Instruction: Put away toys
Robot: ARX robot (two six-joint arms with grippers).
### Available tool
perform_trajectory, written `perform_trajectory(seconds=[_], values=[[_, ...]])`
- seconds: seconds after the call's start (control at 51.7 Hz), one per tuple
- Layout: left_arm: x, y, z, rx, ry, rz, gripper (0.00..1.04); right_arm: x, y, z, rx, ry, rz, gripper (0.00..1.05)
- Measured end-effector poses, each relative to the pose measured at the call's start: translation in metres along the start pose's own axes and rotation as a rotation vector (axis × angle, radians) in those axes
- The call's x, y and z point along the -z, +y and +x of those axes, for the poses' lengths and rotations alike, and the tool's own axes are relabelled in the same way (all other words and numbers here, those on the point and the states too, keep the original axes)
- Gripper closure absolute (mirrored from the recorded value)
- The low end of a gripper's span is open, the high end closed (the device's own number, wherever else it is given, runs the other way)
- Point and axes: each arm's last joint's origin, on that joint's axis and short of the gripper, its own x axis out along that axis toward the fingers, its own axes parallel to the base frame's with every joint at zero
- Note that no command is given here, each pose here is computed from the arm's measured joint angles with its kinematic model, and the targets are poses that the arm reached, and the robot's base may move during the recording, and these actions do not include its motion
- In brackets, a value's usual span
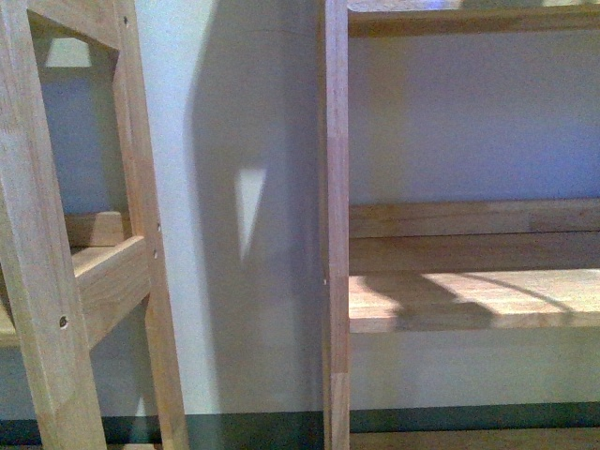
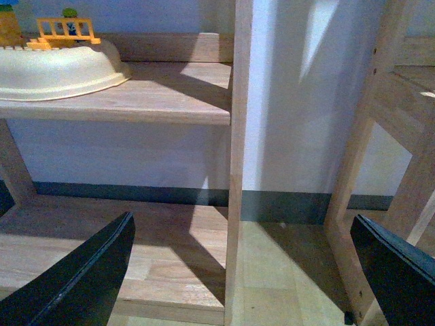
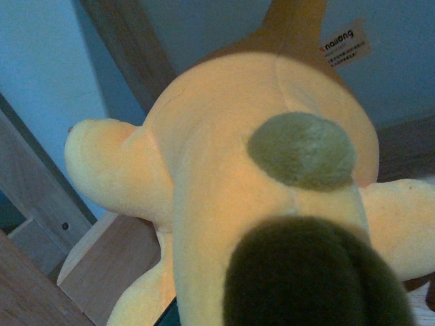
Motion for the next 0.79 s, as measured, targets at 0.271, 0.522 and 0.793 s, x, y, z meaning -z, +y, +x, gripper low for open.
perform_trajectory(seconds=[0.271, 0.522, 0.793], values=[[0.0000, 0.0000, 0.0000, 0.000, 0.000, 0.000, 0.06, 0.0023, -0.0032, 0.0019, -0.026, -0.012, 0.020, 0.94], [0.0000, 0.0000, 0.0000, 0.000, 0.000, 0.000, 0.06, 0.0019, -0.0026, 0.0019, -0.028, -0.019, 0.033, 0.80], [0.0000, 0.0000, 0.0000, 0.000, 0.000, 0.000, 0.06, 0.0039, -0.0045, -0.0010, -0.007, -0.047, 0.007, 0.37]])
